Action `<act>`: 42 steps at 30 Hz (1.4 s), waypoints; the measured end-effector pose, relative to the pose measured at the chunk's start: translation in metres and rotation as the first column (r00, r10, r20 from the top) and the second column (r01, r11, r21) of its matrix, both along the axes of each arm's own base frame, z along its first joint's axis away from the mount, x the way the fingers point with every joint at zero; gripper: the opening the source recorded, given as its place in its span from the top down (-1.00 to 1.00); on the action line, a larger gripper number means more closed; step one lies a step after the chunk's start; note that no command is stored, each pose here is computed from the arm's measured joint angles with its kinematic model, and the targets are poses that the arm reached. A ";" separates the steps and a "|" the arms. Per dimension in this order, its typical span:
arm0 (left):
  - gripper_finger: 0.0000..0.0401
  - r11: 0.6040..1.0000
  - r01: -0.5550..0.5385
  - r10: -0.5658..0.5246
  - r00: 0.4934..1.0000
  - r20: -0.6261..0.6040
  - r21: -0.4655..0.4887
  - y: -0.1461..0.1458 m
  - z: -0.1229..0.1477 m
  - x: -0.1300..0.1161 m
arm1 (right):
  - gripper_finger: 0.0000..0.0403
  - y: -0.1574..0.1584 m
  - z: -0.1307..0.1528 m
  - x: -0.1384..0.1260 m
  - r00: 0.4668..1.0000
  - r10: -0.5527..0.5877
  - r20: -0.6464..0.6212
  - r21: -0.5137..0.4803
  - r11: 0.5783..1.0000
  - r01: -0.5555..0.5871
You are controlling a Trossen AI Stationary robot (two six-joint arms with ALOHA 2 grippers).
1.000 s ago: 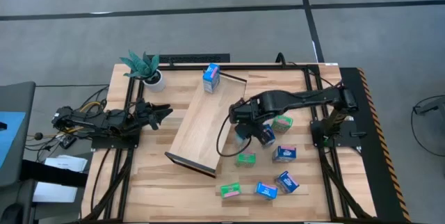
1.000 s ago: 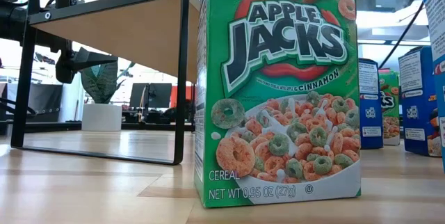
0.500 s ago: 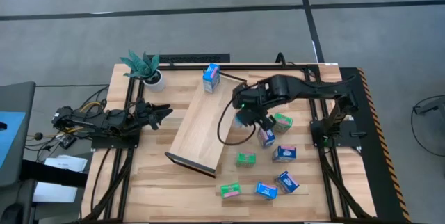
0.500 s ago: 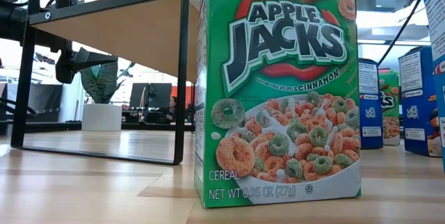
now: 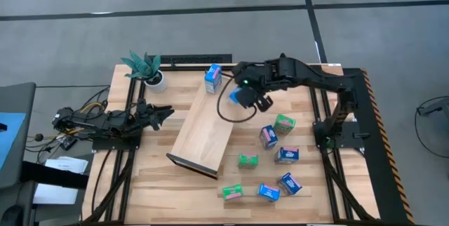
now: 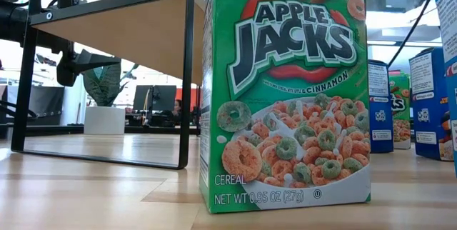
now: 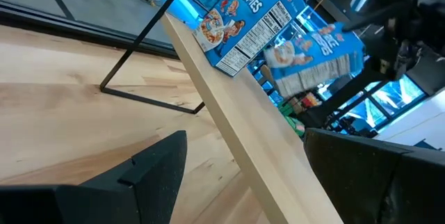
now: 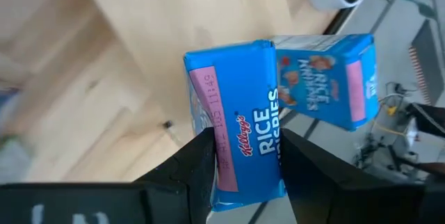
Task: Stack cereal on shelf
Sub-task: Put the top light blue cereal box on the shelf aligned with the other light blue cereal box
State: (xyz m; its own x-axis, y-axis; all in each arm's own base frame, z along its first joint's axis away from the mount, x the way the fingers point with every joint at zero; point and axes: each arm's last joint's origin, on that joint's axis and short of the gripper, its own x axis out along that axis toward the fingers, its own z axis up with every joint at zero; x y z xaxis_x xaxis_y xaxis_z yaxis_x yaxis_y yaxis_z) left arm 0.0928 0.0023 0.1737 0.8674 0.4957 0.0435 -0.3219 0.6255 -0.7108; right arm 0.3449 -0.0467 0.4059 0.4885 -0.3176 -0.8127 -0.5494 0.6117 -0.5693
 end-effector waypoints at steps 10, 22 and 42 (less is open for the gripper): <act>-0.39 1.000 -0.008 0.008 1.000 0.004 -0.009 0.000 0.000 0.000 | 0.13 -0.025 -0.002 0.004 0.998 0.055 0.010 -0.005 0.998 -0.055; -0.39 0.999 -0.031 0.031 1.000 0.003 -0.009 0.001 0.000 0.000 | 0.13 -0.038 -0.021 0.011 0.999 0.053 0.009 0.016 0.998 -0.053; -0.39 0.999 -0.053 0.053 0.999 -0.008 0.007 0.001 0.000 -0.001 | -0.12 -0.040 -0.019 0.013 0.998 0.059 0.032 0.005 0.998 -0.059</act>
